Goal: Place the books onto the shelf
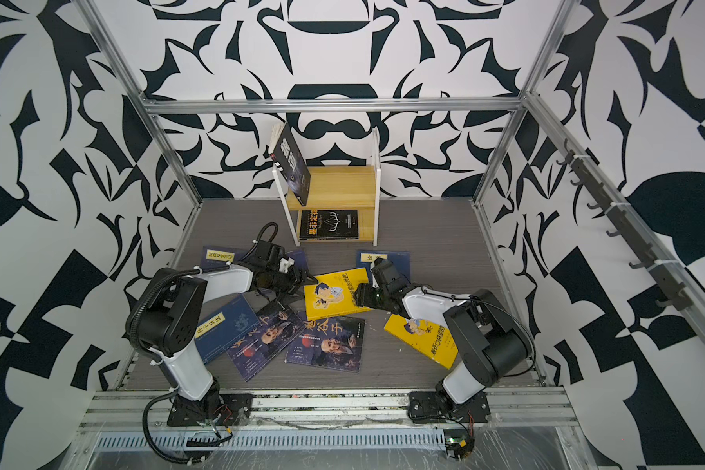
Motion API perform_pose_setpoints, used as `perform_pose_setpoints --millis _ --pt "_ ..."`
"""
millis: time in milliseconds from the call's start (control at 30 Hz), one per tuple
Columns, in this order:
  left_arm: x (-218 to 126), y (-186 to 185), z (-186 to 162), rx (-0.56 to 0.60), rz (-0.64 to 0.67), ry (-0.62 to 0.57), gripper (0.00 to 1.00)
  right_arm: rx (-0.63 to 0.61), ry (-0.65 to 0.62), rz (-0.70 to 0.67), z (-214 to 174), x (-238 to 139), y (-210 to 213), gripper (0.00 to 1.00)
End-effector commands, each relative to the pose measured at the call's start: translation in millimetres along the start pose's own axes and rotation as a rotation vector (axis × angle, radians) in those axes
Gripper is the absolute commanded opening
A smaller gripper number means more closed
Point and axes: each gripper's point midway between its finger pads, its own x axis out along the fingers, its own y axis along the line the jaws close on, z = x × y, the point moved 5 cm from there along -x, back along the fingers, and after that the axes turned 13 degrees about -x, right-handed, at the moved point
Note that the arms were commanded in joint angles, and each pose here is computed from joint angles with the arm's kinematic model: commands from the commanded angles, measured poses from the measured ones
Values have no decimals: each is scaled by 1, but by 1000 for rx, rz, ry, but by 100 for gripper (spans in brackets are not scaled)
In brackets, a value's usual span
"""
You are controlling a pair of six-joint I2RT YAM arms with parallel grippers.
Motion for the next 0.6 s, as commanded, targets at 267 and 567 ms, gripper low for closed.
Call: perform_pose_setpoints --millis 267,567 --pt "-15 -27 -12 83 -89 13 61 3 3 51 -6 7 13 66" --pt "-25 -45 -17 125 -143 21 30 -3 -3 63 -4 4 16 66"
